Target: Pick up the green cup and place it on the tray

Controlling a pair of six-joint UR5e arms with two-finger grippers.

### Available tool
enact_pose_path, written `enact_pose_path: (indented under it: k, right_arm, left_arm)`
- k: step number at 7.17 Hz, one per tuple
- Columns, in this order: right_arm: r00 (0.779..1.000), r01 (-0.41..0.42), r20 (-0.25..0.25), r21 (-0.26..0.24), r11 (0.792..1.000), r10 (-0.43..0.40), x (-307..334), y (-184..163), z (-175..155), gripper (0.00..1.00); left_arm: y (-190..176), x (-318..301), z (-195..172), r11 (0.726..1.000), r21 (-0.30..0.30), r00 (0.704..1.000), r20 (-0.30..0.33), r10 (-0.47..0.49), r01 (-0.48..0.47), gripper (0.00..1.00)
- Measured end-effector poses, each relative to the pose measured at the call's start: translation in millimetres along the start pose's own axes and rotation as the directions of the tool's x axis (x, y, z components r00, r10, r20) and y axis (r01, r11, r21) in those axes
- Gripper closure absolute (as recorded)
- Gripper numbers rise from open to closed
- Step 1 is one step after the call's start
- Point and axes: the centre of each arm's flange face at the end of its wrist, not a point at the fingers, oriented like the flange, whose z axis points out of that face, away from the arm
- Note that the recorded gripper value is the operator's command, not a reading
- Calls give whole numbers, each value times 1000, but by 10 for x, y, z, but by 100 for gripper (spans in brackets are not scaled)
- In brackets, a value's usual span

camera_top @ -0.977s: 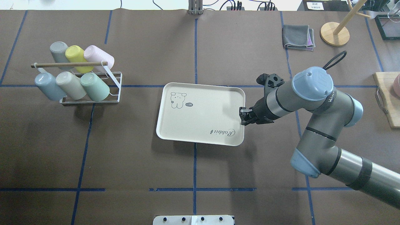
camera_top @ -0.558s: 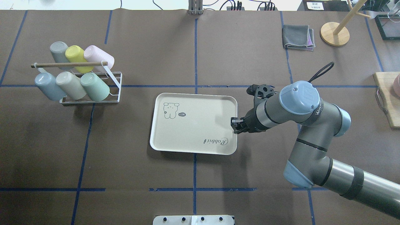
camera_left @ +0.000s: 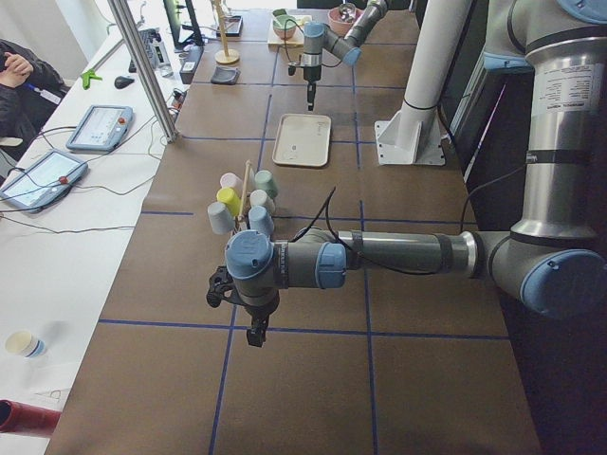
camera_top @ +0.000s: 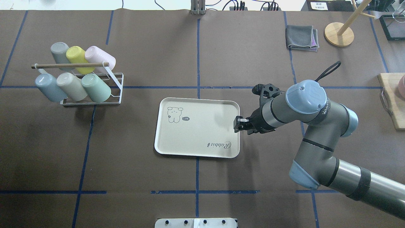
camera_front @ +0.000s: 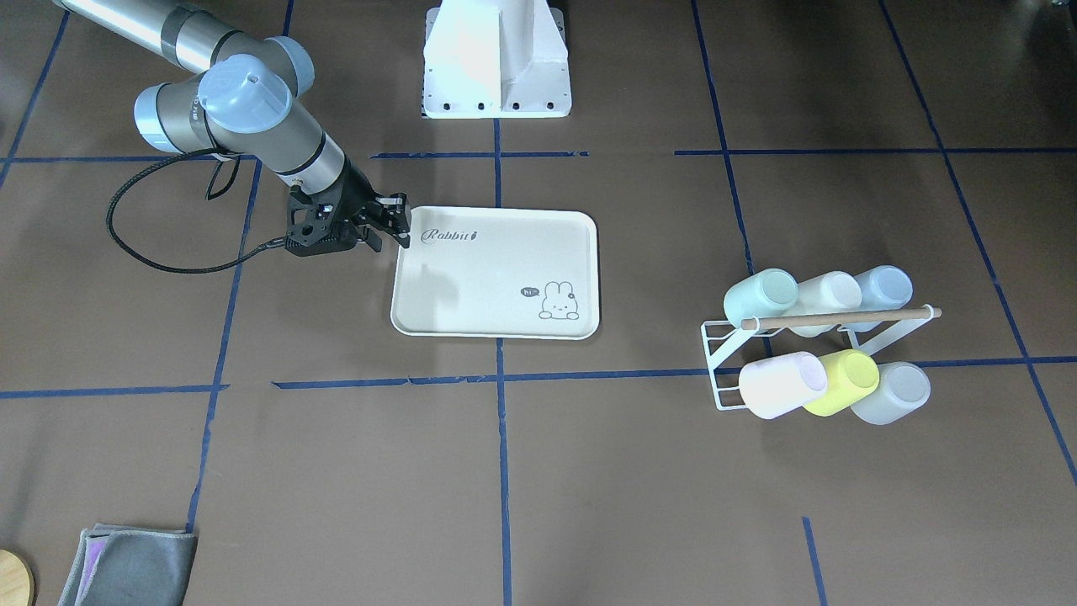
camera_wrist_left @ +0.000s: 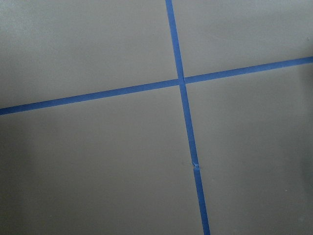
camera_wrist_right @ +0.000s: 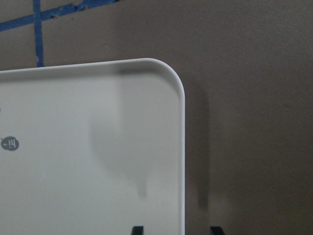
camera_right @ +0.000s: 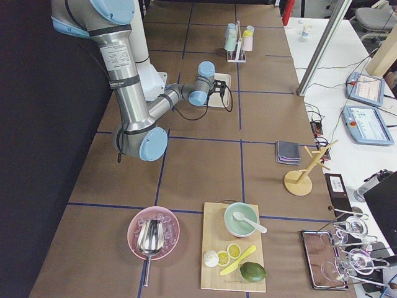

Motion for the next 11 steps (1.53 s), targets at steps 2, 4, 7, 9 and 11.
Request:
enact_pose_path:
  k: [2,4,7,9,11]
  right_arm:
    - [1000,-25,11,12,1000,24,73,-222,-214,0]
    - [997,-77,6,52,996,77,341,-537,-583,0]
    - [992,-111,-55,109,988,117,1151,-802,-1110,0]
    - [989,-53,-130,129,990,70,1873,-838,-1371,0]
    - [980,20,-201,119,993,5,2540,-858,-1602,0]
  left_arm:
    - [-244,185,-141,998,26,999,8,51,-51,0]
    - [-651,695,-317,986,57,987,15,158,-159,0]
    - [-762,1729,-755,940,110,946,40,322,-324,0]
    - [-578,2552,-896,903,36,896,149,419,-428,0]
    - [-406,3335,-967,844,-80,793,306,527,-530,0]
